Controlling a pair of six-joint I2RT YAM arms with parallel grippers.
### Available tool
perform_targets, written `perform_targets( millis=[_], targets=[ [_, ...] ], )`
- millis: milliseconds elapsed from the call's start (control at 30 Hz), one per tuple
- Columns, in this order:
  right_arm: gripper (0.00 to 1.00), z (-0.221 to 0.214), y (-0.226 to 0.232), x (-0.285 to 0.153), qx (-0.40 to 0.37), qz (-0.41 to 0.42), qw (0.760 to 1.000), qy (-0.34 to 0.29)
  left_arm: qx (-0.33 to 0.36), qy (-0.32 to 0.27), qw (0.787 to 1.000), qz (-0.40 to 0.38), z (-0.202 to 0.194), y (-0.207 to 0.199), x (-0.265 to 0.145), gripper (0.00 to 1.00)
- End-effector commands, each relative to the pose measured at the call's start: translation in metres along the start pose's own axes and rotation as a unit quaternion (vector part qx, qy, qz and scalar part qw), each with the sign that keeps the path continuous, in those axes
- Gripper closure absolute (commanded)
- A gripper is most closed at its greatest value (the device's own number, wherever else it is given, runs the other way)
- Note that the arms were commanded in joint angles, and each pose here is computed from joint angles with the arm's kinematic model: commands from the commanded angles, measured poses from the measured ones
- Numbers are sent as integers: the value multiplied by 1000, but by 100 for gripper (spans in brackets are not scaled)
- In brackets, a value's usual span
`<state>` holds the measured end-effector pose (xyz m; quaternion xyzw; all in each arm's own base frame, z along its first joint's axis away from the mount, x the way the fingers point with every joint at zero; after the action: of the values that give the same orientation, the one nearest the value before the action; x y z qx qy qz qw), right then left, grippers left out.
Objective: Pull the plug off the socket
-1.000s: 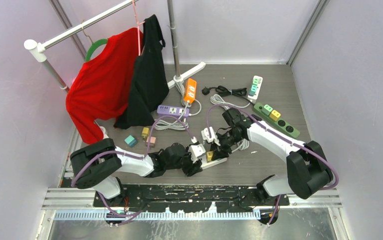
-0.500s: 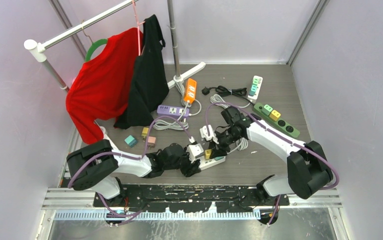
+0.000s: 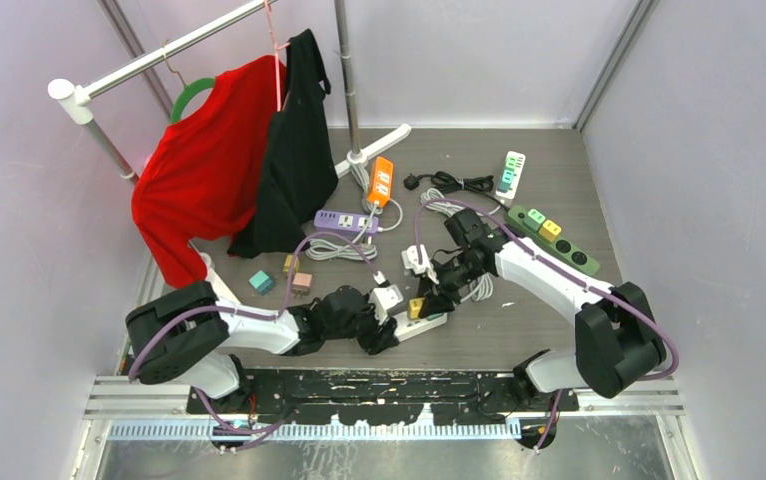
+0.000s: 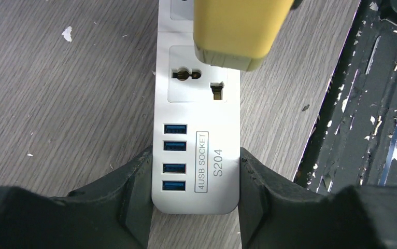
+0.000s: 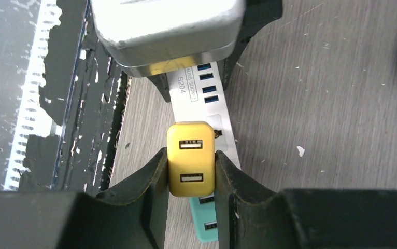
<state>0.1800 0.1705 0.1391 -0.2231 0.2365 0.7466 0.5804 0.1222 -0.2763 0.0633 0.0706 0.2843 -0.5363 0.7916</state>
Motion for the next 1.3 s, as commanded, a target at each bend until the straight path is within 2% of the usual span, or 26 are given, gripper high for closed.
perform_targets(
  millis=[0,100,200,433,767,800,900,1000,1133,1233,1267],
  targets=[
    [99,7,-1,-14,-33,2,999,-10,-19,41,999,-2,-20,0,-10,100],
    [99,13,19,-4,-76,55,995,-24,-22,42,999,-5,-21,-1,-10,100],
    [99,21,20,4,-70,67,995,-32,-23,45,999,-7,-20,-2,-10,100],
    [99,27,3,-14,-13,28,998,-50,-26,47,999,-2,-20,-1,-13,100],
    [99,25,3,-21,-1,15,998,-58,-24,39,999,8,-14,-1,-20,100],
    [99,27,2,-22,5,15,998,-65,-26,35,999,15,-13,0,-22,92],
    [99,37,3,-30,23,15,994,-103,-38,9,999,33,-1,1,-30,40],
    [99,44,1,-36,55,11,990,-130,-49,-45,997,37,24,-4,-46,2],
    [99,52,-13,-40,146,-5,976,-161,-49,-88,994,36,47,-9,-67,1],
    [99,61,-28,-42,215,-16,957,-196,-55,-117,991,39,60,-11,-84,0],
    [99,64,-30,-41,263,-14,942,-206,-61,-129,989,43,64,-12,-90,0]
  ],
)
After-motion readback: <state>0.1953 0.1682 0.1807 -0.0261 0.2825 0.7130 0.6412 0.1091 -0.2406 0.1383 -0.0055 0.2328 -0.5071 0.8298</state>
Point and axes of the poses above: each gripper's point midway between its finger pads, its own x axis out along the fingers, its own y axis along the line the jaws close on, z = x × y, the point moved 7 cm from there along -x, back along the fingers, and after that the axes turned 2 degrees about -x, right-handed, at the moved point
